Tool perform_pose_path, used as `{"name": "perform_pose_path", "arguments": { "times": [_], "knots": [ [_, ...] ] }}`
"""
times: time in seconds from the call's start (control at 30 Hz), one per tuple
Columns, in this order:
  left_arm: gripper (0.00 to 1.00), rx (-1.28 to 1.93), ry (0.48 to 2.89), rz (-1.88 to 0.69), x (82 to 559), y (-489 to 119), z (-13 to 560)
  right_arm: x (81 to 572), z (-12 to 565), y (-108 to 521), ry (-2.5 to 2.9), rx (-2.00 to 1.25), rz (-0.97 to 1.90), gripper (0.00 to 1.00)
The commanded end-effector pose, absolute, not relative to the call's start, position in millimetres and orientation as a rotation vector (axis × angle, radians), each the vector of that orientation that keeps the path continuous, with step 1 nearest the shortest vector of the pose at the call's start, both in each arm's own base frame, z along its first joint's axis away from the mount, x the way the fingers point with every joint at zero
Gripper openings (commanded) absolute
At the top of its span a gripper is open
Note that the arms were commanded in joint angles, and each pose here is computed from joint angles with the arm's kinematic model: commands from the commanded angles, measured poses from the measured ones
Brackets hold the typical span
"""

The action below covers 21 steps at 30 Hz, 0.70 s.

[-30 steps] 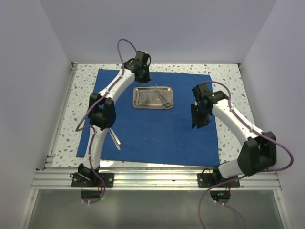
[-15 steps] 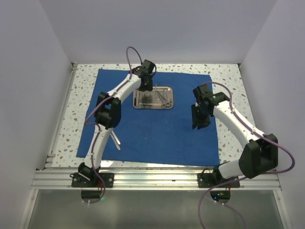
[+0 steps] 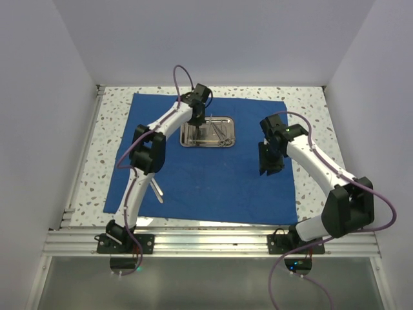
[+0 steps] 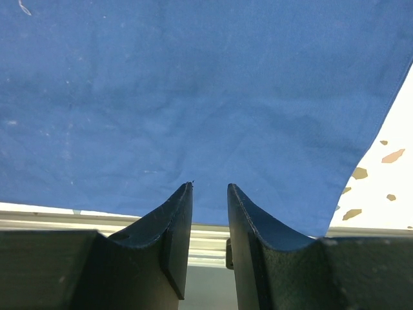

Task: Open and lay out the surgical kit
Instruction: Pick up the medical item from the container.

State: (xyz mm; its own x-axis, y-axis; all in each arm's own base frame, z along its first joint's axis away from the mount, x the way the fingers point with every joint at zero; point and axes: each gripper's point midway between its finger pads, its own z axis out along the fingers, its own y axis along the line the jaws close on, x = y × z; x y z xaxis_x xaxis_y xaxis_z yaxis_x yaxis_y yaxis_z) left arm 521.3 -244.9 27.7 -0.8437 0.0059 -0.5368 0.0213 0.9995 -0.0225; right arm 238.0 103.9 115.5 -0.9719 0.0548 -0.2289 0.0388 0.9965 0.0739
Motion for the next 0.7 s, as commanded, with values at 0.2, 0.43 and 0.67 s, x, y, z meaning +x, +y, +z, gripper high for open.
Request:
{"name": "perform_pose_path", "arguments": {
  "times": [0.2, 0.43, 0.67],
  "knots": [
    [0.0, 0.033, 2.588, -0.165, 502.1, -255.7, 72.6, 251.7, 113.3, 115.8, 2.912, 0.071, 0.159, 0.31],
    [0.0, -0.075, 2.523, -0.298, 483.1, -261.9, 156.2, 261.1, 107.0, 118.5, 2.927, 0.019, 0.151, 0.3],
    [0.0, -0.122, 2.592, -0.372, 398.1, -282.3, 154.3, 262.2, 97.8, 118.2, 2.924, 0.003, 0.152, 0.29]
  ]
}}
